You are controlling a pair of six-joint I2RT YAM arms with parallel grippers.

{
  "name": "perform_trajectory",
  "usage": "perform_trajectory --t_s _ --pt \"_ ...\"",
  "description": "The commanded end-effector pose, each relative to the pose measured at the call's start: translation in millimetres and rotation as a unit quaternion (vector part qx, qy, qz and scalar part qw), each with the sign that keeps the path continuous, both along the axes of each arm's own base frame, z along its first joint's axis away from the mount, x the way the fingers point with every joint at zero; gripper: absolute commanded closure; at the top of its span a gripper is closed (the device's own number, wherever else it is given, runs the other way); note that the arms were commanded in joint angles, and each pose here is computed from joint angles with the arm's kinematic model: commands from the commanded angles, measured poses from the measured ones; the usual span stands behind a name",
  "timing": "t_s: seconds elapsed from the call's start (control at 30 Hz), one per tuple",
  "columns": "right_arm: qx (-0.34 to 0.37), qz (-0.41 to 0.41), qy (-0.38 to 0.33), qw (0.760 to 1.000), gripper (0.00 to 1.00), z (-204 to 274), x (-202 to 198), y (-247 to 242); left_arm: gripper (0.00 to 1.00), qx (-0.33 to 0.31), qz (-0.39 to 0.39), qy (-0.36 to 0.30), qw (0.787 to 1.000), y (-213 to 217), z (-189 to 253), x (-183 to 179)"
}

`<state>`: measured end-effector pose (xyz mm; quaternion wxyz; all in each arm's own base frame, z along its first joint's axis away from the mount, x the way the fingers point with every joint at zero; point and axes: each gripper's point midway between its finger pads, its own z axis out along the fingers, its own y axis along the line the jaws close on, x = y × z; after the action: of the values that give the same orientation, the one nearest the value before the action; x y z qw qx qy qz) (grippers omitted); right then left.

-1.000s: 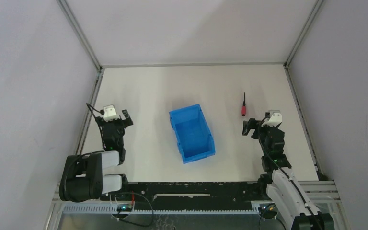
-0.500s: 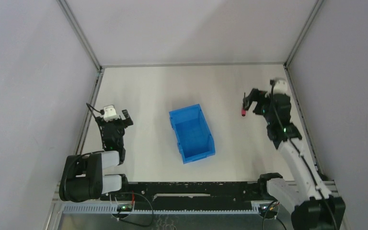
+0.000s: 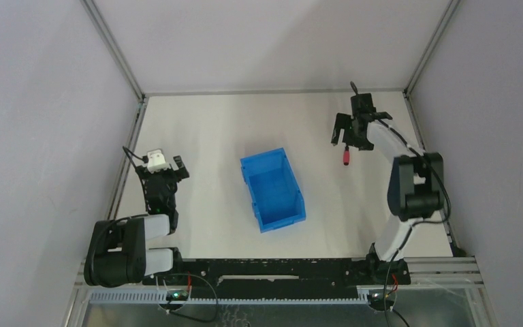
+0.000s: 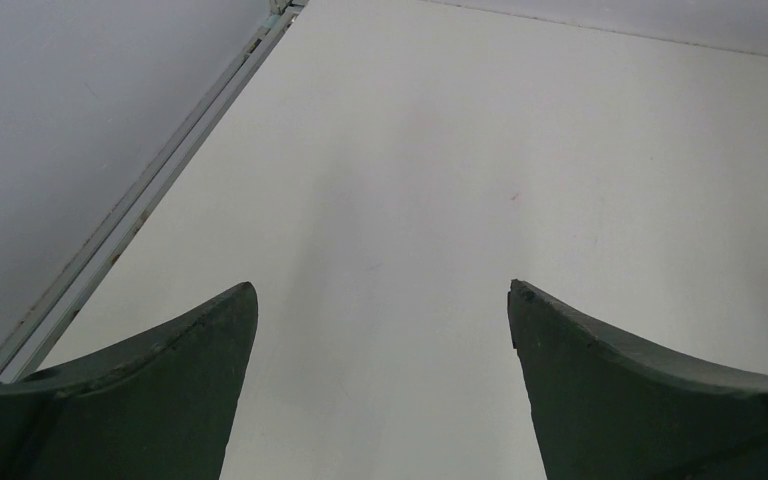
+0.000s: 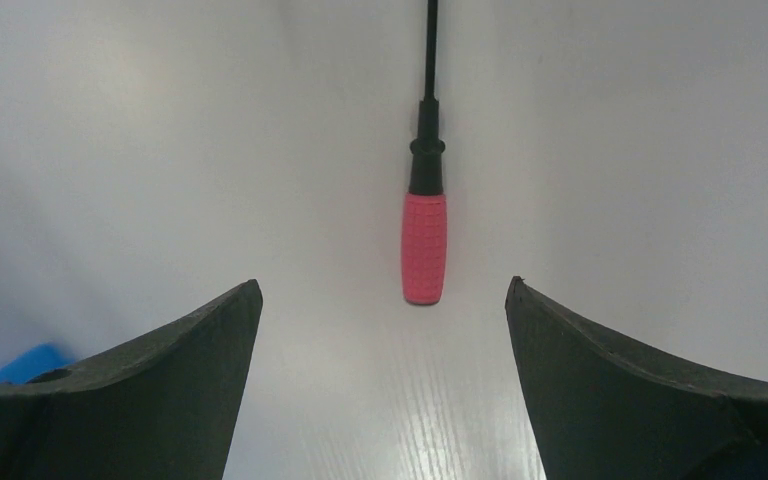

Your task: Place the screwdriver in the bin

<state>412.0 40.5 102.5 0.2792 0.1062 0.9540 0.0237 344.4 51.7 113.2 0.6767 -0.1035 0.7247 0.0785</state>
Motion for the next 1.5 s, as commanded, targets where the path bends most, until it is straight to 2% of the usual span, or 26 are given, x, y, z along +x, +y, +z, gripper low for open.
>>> perform_trajectory --t_s 0.0,0.17,0.23,0.27,0.3,0.37,0.4,0.47,0.5,0.8,1.0,1.23,1.47 --pt "-0.01 -0.012 0.05 0.999 0.01 -27 10 -5 0.0 0.011 -0.001 -0.032 0.999 1 23 9" --pt "-0.006 -0.008 0.095 0.995 0.09 -69 11 -3 0.0 0.011 -0.001 -0.032 0.999 0 23 9" --pt "-0.005 -0.009 0.1 0.995 0.15 -75 12 -3 0.0 0.011 -0.001 -0.032 0.999 1 23 9" --pt "-0.004 -0.011 0.103 0.995 0.21 -78 12 -4 0.0 0.011 -0.001 -0.033 0.999 0 23 9" --pt "-0.002 -0.015 0.106 0.994 0.33 -80 11 -5 0.0 0.011 0.0 -0.032 0.999 1 23 9" --pt "-0.008 -0.03 0.11 0.993 0.63 -80 9 -11 0.0 0.011 -0.001 -0.032 0.999 1 23 9" --pt "-0.013 -0.036 0.108 0.993 0.75 -77 9 -14 0.0 0.011 -0.001 -0.032 0.999 0 23 9" --pt "-0.024 -0.045 0.1 0.994 0.88 -67 8 -20 0.0 0.011 -0.001 -0.032 0.999 1 23 9" --pt "-0.027 -0.045 0.093 0.994 0.9 -59 8 -22 0.0 0.011 0.0 -0.032 0.999 1 23 9" --pt "-0.033 -0.027 0.028 0.999 0.95 34 -16 -21 0.0 0.012 0.0 -0.032 0.999 1 23 9" --pt "-0.023 0.014 -0.007 1.0 0.95 87 -48 6 0.0 0.012 0.0 -0.032 0.999 1 23 9" --pt "-0.016 0.121 -0.055 0.991 0.95 134 -84 87 0.0 0.011 0.0 -0.032 0.999 1 23 9" --pt "0.014 0.247 -0.084 0.965 0.96 149 -127 190 0.0 0.011 0.0 -0.032 0.999 1 23 9"
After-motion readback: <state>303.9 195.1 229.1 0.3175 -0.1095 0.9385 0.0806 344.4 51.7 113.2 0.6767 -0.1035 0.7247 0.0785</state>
